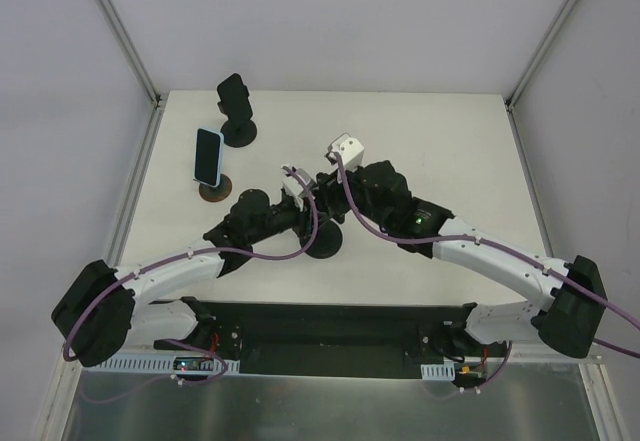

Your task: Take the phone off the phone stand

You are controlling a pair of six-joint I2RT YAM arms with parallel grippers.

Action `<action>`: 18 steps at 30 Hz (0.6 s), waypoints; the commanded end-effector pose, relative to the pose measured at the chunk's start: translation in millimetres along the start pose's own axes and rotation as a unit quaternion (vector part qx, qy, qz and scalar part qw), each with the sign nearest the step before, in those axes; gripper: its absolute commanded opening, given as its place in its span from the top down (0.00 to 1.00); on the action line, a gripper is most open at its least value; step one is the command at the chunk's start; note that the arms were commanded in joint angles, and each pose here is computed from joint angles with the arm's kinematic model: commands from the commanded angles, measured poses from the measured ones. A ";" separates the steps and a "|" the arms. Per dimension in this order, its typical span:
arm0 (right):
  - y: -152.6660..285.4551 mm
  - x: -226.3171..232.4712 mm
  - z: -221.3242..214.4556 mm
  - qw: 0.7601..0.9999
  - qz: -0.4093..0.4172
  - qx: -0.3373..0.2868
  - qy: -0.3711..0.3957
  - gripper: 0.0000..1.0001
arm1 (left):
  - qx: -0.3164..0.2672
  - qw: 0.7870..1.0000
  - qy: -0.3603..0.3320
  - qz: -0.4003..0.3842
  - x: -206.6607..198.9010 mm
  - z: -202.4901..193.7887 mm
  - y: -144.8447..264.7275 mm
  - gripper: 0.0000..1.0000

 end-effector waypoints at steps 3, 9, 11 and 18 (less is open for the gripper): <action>-6.4 1.3 10.3 1.000 -0.004 -0.027 -0.002 0.64 | -0.008 1.000 0.011 0.013 -1.4 -3.2 8.8 1.00; -4.4 1.8 12.0 1.000 0.004 -0.030 0.002 0.97 | -0.038 0.999 0.006 0.035 -1.0 -8.9 15.8 0.66; -3.7 2.2 11.7 1.000 0.006 -0.031 0.003 0.99 | -0.040 0.998 0.004 0.038 -1.6 -14.8 19.7 0.54; -1.9 4.2 12.0 0.999 0.022 -0.032 0.004 0.99 | -0.034 0.999 -0.004 0.034 -3.2 -25.1 22.8 0.43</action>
Point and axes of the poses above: each gripper's point midway between its finger pads, its own y axis back along the fingers, its own x axis along the line the jaws close on, z = x × y, the point moved 10 cm from there along y, back along the fingers, and after that the axes turned 14 degrees about -y, right-handed, at the moved point
